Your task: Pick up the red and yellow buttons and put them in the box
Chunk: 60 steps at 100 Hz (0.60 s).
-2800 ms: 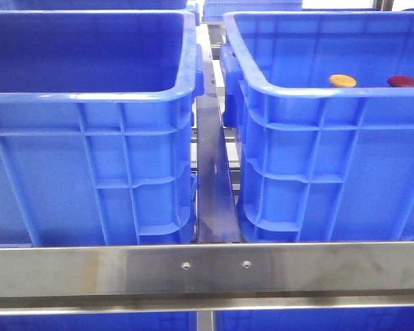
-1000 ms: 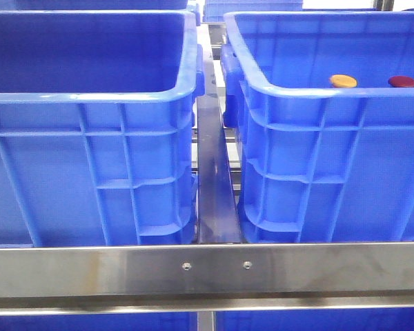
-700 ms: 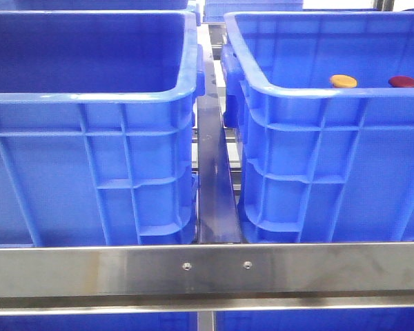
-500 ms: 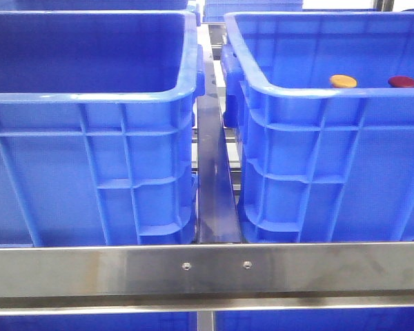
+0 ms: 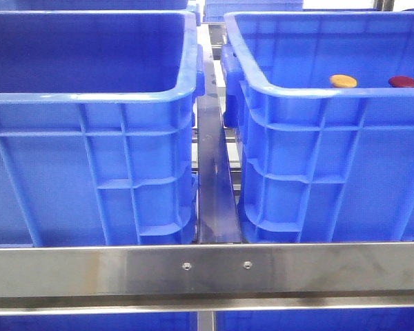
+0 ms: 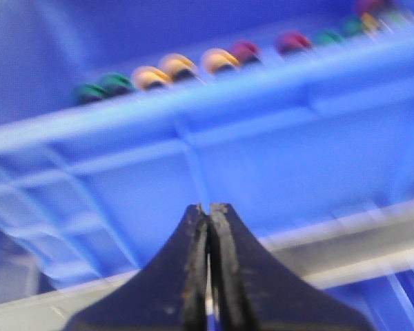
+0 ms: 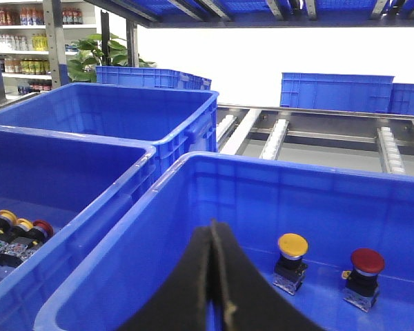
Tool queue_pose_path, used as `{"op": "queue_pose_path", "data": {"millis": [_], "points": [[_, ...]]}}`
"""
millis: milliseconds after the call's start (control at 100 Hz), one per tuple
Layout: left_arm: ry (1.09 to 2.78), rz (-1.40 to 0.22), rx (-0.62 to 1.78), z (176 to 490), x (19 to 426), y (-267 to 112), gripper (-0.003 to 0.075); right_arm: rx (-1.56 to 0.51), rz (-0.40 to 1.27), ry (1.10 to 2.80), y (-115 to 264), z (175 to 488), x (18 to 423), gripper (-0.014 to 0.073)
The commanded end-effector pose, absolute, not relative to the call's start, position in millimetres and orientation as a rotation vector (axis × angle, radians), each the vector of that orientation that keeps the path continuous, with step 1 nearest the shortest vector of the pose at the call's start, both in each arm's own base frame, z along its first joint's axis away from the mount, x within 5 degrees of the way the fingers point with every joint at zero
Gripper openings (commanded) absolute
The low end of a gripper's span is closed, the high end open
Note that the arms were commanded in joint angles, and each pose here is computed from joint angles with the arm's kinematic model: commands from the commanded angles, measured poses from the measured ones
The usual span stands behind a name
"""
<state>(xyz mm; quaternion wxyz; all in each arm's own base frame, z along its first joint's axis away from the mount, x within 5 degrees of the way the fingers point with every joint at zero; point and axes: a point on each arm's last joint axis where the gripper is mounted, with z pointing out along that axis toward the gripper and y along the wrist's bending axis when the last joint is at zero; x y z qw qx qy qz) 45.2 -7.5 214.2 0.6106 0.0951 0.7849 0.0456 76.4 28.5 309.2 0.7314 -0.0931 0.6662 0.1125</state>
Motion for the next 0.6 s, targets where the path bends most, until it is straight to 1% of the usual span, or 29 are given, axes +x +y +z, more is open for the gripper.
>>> {"op": "queue_pose_path", "data": {"millis": [0, 120, 210, 260, 310, 590], "points": [[1.571, 0.152, 0.122, 235.3, 44.8, -2.0, -0.002, -0.186, 0.276, 1.428, 29.0, 319.1, 75.4, -0.0061], [1.424, 0.174, 0.04, 228.1, 49.9, 3.7, -0.002, -0.186, 0.276, 1.428, 29.0, 319.1, 75.4, -0.0061], [1.386, 0.148, -0.001, 215.0, 52.9, 5.0, -0.002, -0.186, 0.276, 1.428, 29.0, 319.1, 75.4, -0.0061], [1.37, 0.108, -0.029, 208.7, 54.0, 4.8, -0.002, -0.186, 0.276, 1.428, 29.0, 319.1, 75.4, -0.0061], [1.396, 0.099, -0.035, 206.8, 54.4, 4.7, -0.002, -0.186, 0.276, 1.428, 29.0, 319.1, 75.4, -0.0061], [1.396, 0.11, -0.024, 206.8, 54.4, 4.6, -0.002, -0.186, 0.276, 1.428, 29.0, 319.1, 75.4, -0.0061]]}}
